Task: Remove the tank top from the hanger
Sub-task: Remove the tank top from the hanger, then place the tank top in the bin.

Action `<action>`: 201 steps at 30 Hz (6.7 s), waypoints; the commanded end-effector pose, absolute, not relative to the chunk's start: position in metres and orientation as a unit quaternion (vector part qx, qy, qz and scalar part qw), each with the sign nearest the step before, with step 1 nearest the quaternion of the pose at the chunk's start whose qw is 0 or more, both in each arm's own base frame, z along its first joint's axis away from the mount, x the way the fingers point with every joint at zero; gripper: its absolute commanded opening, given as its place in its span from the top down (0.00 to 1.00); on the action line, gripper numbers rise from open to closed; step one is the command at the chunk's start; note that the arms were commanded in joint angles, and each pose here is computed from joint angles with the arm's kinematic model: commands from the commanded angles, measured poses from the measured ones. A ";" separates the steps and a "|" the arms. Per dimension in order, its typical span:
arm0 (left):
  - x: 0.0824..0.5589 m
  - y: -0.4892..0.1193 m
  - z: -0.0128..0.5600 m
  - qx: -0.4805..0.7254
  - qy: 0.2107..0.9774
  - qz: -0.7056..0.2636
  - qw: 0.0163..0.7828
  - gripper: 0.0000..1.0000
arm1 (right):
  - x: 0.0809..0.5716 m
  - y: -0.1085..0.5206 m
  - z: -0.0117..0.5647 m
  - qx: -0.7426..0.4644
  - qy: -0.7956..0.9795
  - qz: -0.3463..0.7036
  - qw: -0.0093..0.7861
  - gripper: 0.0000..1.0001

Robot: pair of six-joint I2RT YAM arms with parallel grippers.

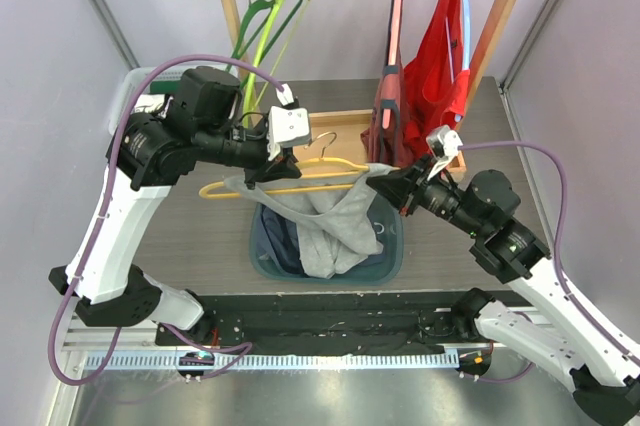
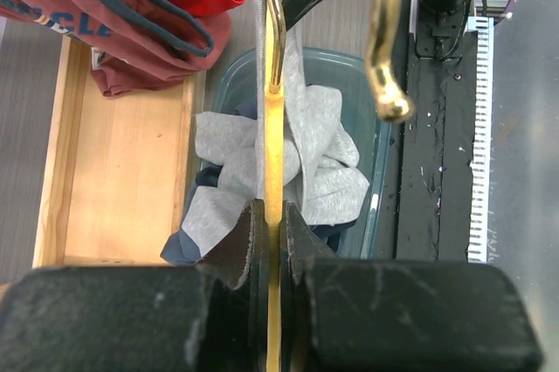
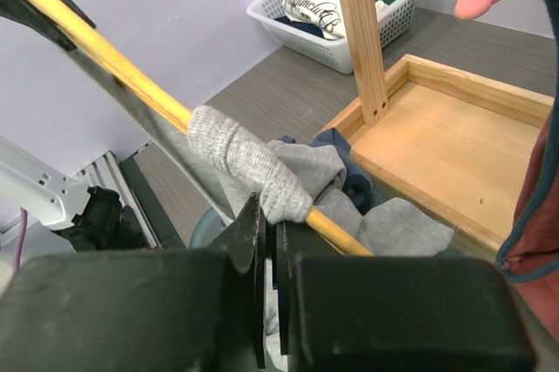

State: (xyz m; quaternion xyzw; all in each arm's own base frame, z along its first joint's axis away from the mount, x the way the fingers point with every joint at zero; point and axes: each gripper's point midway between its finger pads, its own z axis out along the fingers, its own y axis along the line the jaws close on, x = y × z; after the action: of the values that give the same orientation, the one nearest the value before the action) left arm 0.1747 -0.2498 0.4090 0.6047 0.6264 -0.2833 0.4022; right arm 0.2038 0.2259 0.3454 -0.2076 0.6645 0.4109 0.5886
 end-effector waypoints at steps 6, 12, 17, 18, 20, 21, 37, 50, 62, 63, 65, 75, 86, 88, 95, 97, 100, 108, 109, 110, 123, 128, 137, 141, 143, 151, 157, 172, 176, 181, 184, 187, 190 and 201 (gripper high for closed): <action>0.177 -0.240 0.404 0.610 0.627 -0.255 0.411 1.00 | 0.184 0.177 0.423 -0.144 0.597 0.392 0.685 0.99; 0.172 -0.233 0.409 0.604 0.630 -0.253 0.419 1.00 | 0.209 0.159 0.397 -0.091 0.645 0.326 0.685 0.99; 0.160 -0.228 0.423 0.605 0.618 -0.261 0.429 1.00 | 0.237 0.139 0.354 -0.044 0.717 0.233 0.656 0.99; 0.158 -0.226 0.426 0.605 0.615 -0.260 0.432 1.00 | 0.240 0.136 0.352 -0.036 0.722 0.222 0.654 0.99; 0.154 -0.223 0.424 0.612 0.612 -0.259 0.428 1.00 | 0.245 0.122 0.345 -0.011 0.732 0.188 0.655 0.99; 0.150 -0.220 0.424 0.615 0.611 -0.259 0.426 1.00 | 0.246 0.118 0.345 -0.005 0.732 0.180 0.656 0.99; 0.149 -0.208 0.432 0.615 0.608 -0.232 0.444 1.00 | 0.248 0.097 0.323 0.023 0.773 0.112 0.624 0.99; 0.154 -0.225 0.429 0.617 0.605 -0.261 0.430 1.00 | 0.201 0.167 0.356 -0.210 0.716 0.266 0.611 0.39; 0.153 -0.239 0.431 0.620 0.596 -0.294 0.417 1.00 | 0.135 0.187 0.409 -0.391 0.628 0.331 0.586 0.31; 0.147 -0.242 0.431 0.626 0.588 -0.308 0.410 1.00 | 0.137 0.189 0.414 -0.395 0.619 0.328 0.594 0.31; 0.140 -0.242 0.427 0.634 0.582 -0.321 0.395 1.00 | 0.140 0.194 0.426 -0.403 0.599 0.332 0.607 0.31; 0.113 -0.243 0.411 0.652 0.565 -0.375 0.339 1.00 | 0.156 0.228 0.436 -0.454 0.563 0.353 0.593 0.32; 0.117 -0.243 0.410 0.648 0.572 -0.369 0.341 1.00 | 0.156 0.246 0.422 -0.467 0.570 0.398 0.546 0.68; 0.123 -0.244 0.413 0.645 0.575 -0.360 0.353 1.00 | 0.155 0.247 0.420 -0.465 0.573 0.401 0.542 0.81; 0.169 -0.253 0.427 0.580 0.626 -0.307 0.422 0.78 | 0.150 0.238 0.428 -0.444 0.575 0.400 0.559 0.99; 0.202 -0.246 0.428 0.525 0.673 -0.251 0.456 0.62 | 0.150 0.236 0.429 -0.434 0.580 0.398 0.562 0.99; 0.227 -0.239 0.439 0.471 0.696 -0.212 0.499 0.41 | 0.146 0.228 0.431 -0.418 0.584 0.396 0.572 0.99; 0.247 -0.217 0.476 0.392 0.706 -0.165 0.566 0.22 | 0.140 0.204 0.437 -0.370 0.605 0.375 0.597 0.99; 0.246 -0.218 0.475 0.394 0.707 -0.169 0.563 0.22 | 0.140 0.201 0.438 -0.366 0.606 0.372 0.601 0.99; 0.243 -0.219 0.474 0.397 0.706 -0.173 0.561 0.24 | 0.142 0.199 0.440 -0.359 0.608 0.366 0.606 0.99; 0.226 -0.231 0.450 0.429 0.710 -0.215 0.515 0.41 | 0.156 0.200 0.434 -0.348 0.625 0.351 0.605 0.99; 0.220 -0.234 0.457 0.434 0.702 -0.231 0.515 0.24 | 0.164 0.196 0.428 -0.337 0.640 0.331 0.606 0.99; 0.212 -0.245 0.411 0.425 0.737 -0.268 0.452 0.31 | 0.169 0.197 0.432 -0.333 0.637 0.328 0.612 0.99; 0.221 -0.249 0.393 0.405 0.759 -0.258 0.441 0.34 | 0.168 0.200 0.436 -0.332 0.631 0.340 0.613 0.99; 0.224 -0.253 0.391 0.400 0.762 -0.255 0.440 0.34 | 0.168 0.201 0.436 -0.332 0.630 0.343 0.612 0.99; 0.244 -0.261 0.392 0.380 0.772 -0.228 0.455 0.37 | 0.161 0.203 0.435 -0.330 0.629 0.359 0.606 0.99; 0.250 -0.258 0.393 0.375 0.775 -0.211 0.463 0.72 | 0.158 0.199 0.435 -0.329 0.628 0.357 0.609 0.99; 0.268 -0.231 0.457 0.349 0.741 -0.147 0.554 1.00 | 0.138 0.174 0.411 -0.320 0.677 0.332 0.574 0.99; 0.275 -0.226 0.458 0.333 0.746 -0.130 0.562 1.00 | 0.110 0.152 0.411 -0.317 0.693 0.329 0.558 0.99; 0.262 -0.231 0.457 0.360 0.737 -0.159 0.550 1.00 | 0.092 0.113 0.436 -0.274 0.678 0.296 0.614 0.99; 0.240 -0.241 0.433 0.415 0.732 -0.195 0.504 1.00 | 0.088 0.091 0.452 -0.246 0.666 0.270 0.650 0.99; 0.214 -0.247 0.404 0.457 0.731 -0.235 0.449 1.00 | 0.084 0.088 0.458 -0.248 0.659 0.269 0.657 0.99; 0.204 -0.244 0.372 0.472 0.743 -0.238 0.410 1.00 | 0.093 0.090 0.469 -0.250 0.644 0.259 0.676 0.99; 0.246 -0.204 0.259 0.442 0.804 -0.066 0.393 1.00 | 0.199 0.143 0.485 -0.160 0.703 0.245 0.649 0.99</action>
State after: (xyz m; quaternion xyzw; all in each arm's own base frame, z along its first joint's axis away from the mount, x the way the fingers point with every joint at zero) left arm 0.2077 -0.2120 0.2502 0.4683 0.8115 -0.1416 0.3195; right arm 0.1525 0.1300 0.4595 -0.2209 0.6924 0.2605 0.6355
